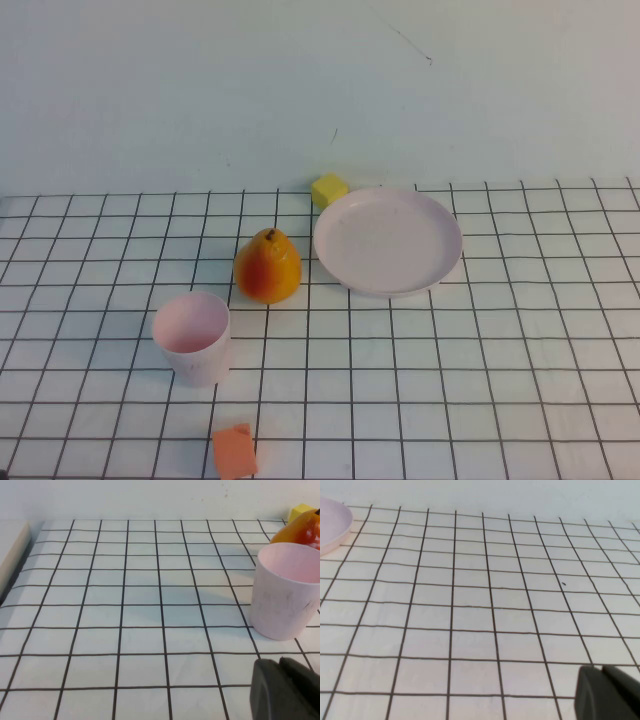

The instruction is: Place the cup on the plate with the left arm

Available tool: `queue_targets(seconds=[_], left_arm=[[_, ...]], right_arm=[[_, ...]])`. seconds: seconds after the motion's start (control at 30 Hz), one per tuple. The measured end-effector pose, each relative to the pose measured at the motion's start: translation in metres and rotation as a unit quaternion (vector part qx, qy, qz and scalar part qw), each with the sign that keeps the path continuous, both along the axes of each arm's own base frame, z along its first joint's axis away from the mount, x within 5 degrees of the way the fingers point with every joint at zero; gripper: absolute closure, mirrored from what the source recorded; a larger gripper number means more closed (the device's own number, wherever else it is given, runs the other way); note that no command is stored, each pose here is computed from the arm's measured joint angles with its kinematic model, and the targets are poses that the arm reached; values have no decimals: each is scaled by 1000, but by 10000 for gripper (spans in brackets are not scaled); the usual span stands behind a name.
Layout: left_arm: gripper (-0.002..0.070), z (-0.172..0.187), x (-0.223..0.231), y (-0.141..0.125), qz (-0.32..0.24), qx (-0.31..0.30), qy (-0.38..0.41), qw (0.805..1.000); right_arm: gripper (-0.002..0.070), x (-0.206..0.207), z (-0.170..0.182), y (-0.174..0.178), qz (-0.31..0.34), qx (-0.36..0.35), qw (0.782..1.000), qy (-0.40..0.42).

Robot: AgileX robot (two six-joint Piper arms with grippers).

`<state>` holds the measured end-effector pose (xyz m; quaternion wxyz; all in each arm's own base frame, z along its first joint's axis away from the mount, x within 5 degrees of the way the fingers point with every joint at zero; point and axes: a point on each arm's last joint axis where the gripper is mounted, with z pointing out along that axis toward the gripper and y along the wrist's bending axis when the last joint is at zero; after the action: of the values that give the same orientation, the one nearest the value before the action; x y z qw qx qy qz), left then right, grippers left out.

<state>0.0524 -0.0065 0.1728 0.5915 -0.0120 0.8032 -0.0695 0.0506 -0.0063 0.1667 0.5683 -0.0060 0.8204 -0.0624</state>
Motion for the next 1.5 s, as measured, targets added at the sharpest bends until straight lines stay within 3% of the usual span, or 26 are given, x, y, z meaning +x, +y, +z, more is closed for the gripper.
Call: queue_targets(seconds=[1.03, 1.2, 1.33, 1.5], left_arm=[[677, 0, 0, 0, 0, 0, 0, 1000], [677, 1, 0, 2, 1, 37, -6, 999], [677, 7, 3, 3, 2, 67, -53, 996], [677, 34, 4, 3, 5, 87, -202, 975]], right_arm=[[678, 0, 0, 0, 0, 0, 1000, -1], [678, 0, 0, 0, 0, 0, 1000, -1], [678, 0, 0, 0, 0, 0, 1000, -1], [678, 0, 0, 0, 0, 0, 1000, -1]])
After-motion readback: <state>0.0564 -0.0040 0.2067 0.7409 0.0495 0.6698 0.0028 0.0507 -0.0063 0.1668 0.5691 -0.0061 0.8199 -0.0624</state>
